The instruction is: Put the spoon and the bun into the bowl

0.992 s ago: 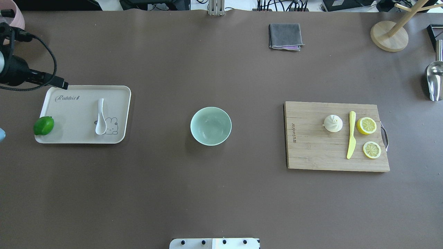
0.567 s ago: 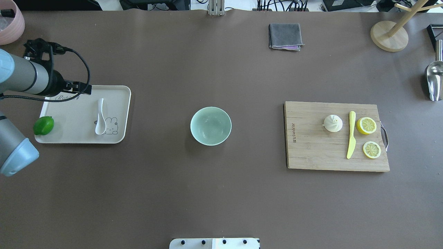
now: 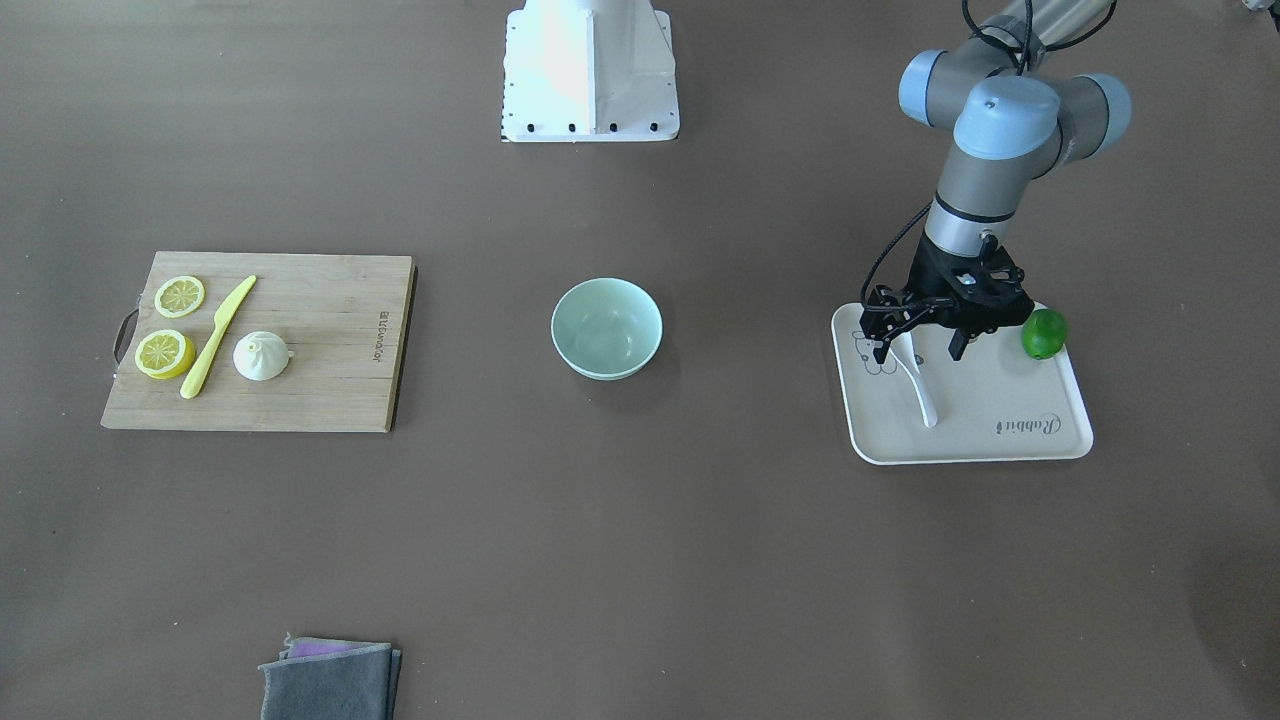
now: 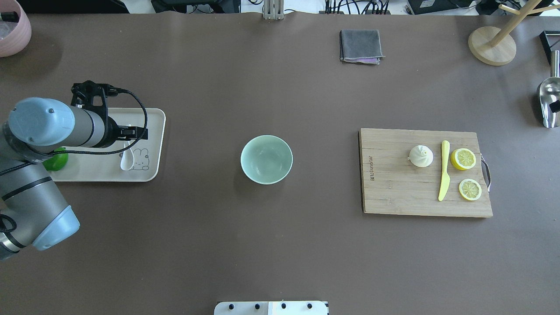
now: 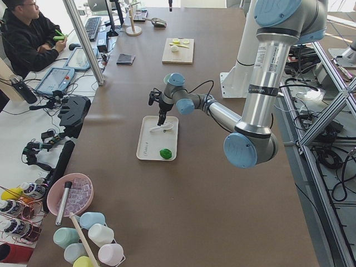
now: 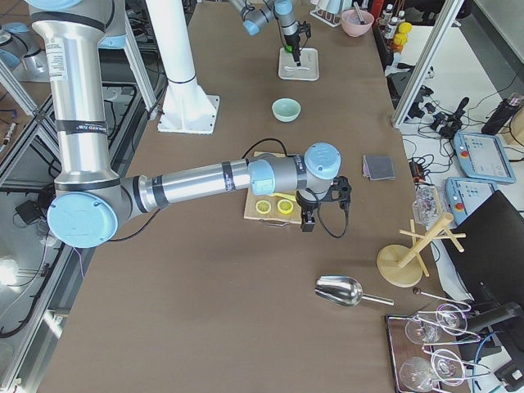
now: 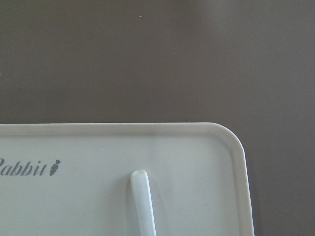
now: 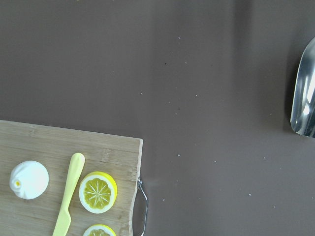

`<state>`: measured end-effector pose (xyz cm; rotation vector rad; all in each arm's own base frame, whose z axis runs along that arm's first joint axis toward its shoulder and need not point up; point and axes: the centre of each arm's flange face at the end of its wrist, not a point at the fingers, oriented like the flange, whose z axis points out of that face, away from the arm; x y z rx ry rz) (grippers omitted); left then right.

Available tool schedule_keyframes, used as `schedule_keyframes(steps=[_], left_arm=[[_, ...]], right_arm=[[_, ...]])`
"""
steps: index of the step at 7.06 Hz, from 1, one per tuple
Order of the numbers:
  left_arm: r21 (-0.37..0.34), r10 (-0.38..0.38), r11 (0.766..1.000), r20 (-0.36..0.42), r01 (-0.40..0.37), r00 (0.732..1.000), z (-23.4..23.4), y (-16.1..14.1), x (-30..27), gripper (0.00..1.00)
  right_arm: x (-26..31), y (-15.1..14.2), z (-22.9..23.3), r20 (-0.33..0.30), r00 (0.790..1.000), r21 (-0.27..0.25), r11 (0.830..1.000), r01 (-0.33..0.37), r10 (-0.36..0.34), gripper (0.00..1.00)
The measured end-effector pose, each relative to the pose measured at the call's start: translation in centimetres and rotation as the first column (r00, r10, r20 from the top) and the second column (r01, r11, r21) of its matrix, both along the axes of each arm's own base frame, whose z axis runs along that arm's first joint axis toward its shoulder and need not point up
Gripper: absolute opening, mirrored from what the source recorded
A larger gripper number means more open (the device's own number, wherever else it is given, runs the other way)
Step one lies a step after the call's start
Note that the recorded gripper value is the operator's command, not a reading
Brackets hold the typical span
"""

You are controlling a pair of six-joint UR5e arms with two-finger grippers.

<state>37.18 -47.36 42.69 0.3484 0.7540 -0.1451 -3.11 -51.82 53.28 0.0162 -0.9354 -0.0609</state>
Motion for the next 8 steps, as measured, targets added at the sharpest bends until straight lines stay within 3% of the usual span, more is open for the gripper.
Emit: schedule_keyframes(steps=[3, 4, 5, 6, 7, 8], left_arm=[[0.008, 0.001, 1.000, -0.009, -0.001, 1.000, 3.4, -0.7, 1.3, 0.97], [0.008, 0.004, 1.000, -0.006, -0.004, 1.000, 4.0, -0.9, 1.5, 0.72], [0.007, 0.006, 1.000, -0.003, -0.006, 1.000, 4.3, -1.0, 1.6, 0.35], [0.005, 0.005, 1.000, -0.001, -0.005, 1.000, 4.5, -1.0, 1.7, 0.07], [0.004, 0.006, 1.000, 0.001, -0.006, 1.000, 4.7, -1.0, 1.7, 0.00], [0.003, 0.009, 1.000, 0.005, -0.009, 1.000, 4.9, -1.0, 1.7, 0.00]], right_arm=[[-2.6, -1.0, -2.2, 0.008, 1.000, -0.015, 1.000, 0.001, -0.001, 1.00], [-3.2, -1.1, -2.7, 0.010, 1.000, -0.014, 1.000, 0.007, -0.007, 1.00], [-3.9, -1.1, -3.0, 0.011, 1.000, -0.010, 1.000, 0.016, -0.016, 1.00], [-4.3, -1.2, -3.3, 0.013, 1.000, -0.005, 1.000, 0.024, -0.024, 1.00], [-4.6, -1.3, -3.5, 0.014, 0.999, -0.001, 1.000, 0.029, -0.029, 1.00], [-4.8, -1.2, -3.7, 0.014, 0.999, -0.001, 1.000, 0.030, -0.030, 1.00]])
